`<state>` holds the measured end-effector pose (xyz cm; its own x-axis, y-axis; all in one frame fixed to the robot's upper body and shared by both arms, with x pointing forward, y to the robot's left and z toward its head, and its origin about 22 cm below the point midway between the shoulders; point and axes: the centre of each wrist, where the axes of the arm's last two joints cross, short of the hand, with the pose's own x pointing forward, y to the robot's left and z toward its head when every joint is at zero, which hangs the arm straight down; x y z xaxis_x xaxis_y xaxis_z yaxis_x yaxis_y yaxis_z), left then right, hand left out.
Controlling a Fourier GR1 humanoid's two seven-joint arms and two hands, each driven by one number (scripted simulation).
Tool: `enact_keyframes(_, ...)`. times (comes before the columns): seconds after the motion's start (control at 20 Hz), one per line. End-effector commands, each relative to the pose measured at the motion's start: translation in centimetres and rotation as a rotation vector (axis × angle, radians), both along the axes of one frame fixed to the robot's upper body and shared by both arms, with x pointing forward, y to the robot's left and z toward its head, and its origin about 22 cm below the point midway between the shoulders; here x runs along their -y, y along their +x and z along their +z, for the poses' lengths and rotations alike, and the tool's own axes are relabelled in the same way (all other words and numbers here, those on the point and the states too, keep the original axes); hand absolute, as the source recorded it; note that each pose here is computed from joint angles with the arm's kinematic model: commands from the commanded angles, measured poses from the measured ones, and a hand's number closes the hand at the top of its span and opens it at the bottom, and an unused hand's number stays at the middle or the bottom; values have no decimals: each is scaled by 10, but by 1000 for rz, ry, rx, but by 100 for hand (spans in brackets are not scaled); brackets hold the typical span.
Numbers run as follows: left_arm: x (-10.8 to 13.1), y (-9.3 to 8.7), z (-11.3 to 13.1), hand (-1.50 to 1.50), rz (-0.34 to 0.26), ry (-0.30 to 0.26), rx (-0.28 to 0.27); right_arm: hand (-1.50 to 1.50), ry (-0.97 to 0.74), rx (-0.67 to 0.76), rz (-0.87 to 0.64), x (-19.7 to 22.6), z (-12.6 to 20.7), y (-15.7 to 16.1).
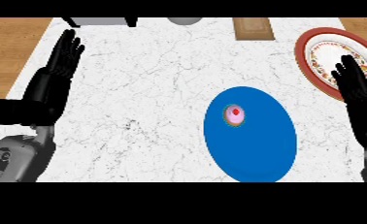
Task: Pick the cupcake from the plate and place it in the plate
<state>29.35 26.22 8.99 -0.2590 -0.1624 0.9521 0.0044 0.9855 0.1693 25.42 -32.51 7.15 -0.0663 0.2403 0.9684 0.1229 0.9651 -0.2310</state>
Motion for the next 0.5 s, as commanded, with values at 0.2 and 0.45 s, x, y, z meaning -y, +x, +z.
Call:
enact_keyframes(0.2, -8, -44, -101, 0, 128, -67, -502, 150, -25, 274, -166, 6, 65, 20)
enact_keyframes(0.45, 20, -57, -121, 0, 73, -142, -633, -150, -241, 211, -601, 28, 21, 6)
